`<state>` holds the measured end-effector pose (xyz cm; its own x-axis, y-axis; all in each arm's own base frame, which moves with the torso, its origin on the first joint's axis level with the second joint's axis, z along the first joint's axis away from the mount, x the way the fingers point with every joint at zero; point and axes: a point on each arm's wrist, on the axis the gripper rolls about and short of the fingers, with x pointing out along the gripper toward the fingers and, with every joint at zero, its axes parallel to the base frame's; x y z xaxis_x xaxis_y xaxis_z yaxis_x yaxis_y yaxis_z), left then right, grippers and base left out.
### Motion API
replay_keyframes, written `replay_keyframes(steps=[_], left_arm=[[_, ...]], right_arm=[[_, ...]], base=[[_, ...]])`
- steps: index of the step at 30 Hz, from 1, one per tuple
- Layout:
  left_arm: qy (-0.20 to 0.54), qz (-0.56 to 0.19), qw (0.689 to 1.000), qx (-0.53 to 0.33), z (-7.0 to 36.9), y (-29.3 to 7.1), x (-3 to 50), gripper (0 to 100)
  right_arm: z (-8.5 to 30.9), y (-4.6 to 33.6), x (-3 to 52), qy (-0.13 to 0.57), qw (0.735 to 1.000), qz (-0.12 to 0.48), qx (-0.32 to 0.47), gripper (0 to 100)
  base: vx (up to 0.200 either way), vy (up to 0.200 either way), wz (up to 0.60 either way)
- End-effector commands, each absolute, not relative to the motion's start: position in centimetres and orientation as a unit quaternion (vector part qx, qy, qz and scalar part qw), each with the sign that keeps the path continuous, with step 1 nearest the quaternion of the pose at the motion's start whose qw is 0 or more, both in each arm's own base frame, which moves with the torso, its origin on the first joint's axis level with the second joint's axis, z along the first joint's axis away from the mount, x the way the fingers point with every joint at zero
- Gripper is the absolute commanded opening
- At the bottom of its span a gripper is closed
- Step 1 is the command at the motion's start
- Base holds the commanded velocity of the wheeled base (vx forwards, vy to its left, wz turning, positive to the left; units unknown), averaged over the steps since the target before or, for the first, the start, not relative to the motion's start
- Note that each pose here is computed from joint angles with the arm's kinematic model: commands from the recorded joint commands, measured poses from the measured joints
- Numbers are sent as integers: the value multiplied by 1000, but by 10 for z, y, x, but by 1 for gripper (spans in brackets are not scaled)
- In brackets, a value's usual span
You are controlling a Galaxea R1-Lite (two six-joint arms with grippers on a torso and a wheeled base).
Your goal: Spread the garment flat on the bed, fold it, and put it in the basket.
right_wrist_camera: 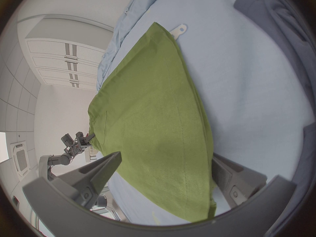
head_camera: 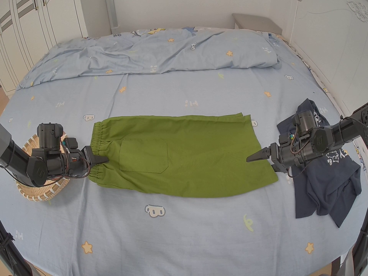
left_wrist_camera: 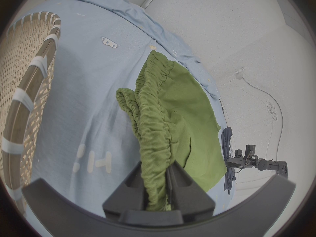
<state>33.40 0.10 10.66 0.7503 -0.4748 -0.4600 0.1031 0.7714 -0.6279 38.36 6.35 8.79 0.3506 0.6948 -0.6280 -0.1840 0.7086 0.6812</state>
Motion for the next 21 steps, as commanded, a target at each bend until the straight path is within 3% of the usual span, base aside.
replay_keyframes(steps=[1,15,21], left_arm=[[314,-163,887,-296,106,1,334,0],[314,-162,885,-302,107,3,336,0],[347,-173,862,-327,113,6,336,0]], right_arm=[[83,62,385,501,777,277,262,0],[80,48,394,494,783,266,270,0],[88,47,390,487,787,268,267,0]], base=[[0,0,0],[0,0,0],[0,0,0]])
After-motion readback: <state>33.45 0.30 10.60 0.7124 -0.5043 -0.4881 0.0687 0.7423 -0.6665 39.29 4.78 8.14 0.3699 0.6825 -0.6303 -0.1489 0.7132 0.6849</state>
